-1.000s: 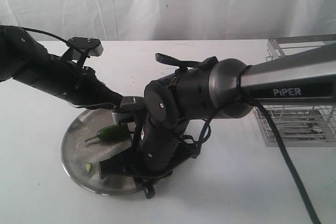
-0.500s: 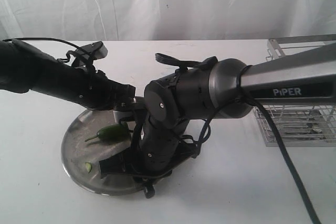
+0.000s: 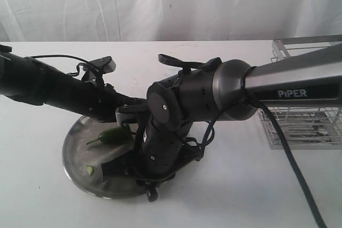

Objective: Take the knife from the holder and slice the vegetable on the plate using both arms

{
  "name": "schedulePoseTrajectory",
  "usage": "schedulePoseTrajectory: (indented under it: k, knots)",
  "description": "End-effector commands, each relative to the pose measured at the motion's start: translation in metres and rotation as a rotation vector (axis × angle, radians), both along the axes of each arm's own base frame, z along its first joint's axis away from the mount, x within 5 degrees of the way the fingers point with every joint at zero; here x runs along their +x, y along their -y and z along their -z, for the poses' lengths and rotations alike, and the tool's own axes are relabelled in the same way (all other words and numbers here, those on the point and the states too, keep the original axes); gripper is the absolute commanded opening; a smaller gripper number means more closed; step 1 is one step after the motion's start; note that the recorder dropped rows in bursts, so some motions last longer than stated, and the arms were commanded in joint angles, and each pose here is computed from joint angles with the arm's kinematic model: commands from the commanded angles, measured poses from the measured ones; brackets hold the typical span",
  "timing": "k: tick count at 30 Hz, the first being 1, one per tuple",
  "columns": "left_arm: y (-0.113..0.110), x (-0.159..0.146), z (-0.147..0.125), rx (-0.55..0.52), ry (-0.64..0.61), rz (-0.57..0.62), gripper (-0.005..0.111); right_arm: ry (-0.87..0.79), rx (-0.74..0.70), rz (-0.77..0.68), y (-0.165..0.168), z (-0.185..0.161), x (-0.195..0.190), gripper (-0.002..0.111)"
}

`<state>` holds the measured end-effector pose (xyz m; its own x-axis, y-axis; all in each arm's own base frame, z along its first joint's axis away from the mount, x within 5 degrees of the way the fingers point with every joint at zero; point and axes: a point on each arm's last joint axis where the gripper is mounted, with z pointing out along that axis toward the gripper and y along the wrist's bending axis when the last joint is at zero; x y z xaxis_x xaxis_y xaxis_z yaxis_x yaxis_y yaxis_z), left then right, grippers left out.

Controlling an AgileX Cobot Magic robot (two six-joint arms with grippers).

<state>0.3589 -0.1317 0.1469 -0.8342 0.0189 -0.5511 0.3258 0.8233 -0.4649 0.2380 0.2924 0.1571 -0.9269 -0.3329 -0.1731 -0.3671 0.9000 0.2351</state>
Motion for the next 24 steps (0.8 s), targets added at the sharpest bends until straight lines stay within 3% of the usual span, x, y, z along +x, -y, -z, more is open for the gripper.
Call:
schedulePoseTrajectory:
  k: [1,8,14,24]
  knots:
    - [-0.002,0.0,0.032,0.083,-0.036,0.016,0.0,-0.003,-0.015,-0.005,0.001,0.002,0.0,0.0]
    - [-0.004,-0.001,0.06,0.111,-0.103,0.01,0.0,-0.005,-0.021,-0.008,0.002,0.002,-0.001,0.0]
    - [-0.002,0.001,0.058,0.098,-0.098,0.019,0.0,-0.007,-0.023,-0.008,0.002,0.002,-0.001,0.0]
    - [-0.001,0.018,-0.022,-0.108,0.051,0.101,0.0,-0.045,-0.058,-0.017,0.005,0.003,-0.004,0.0]
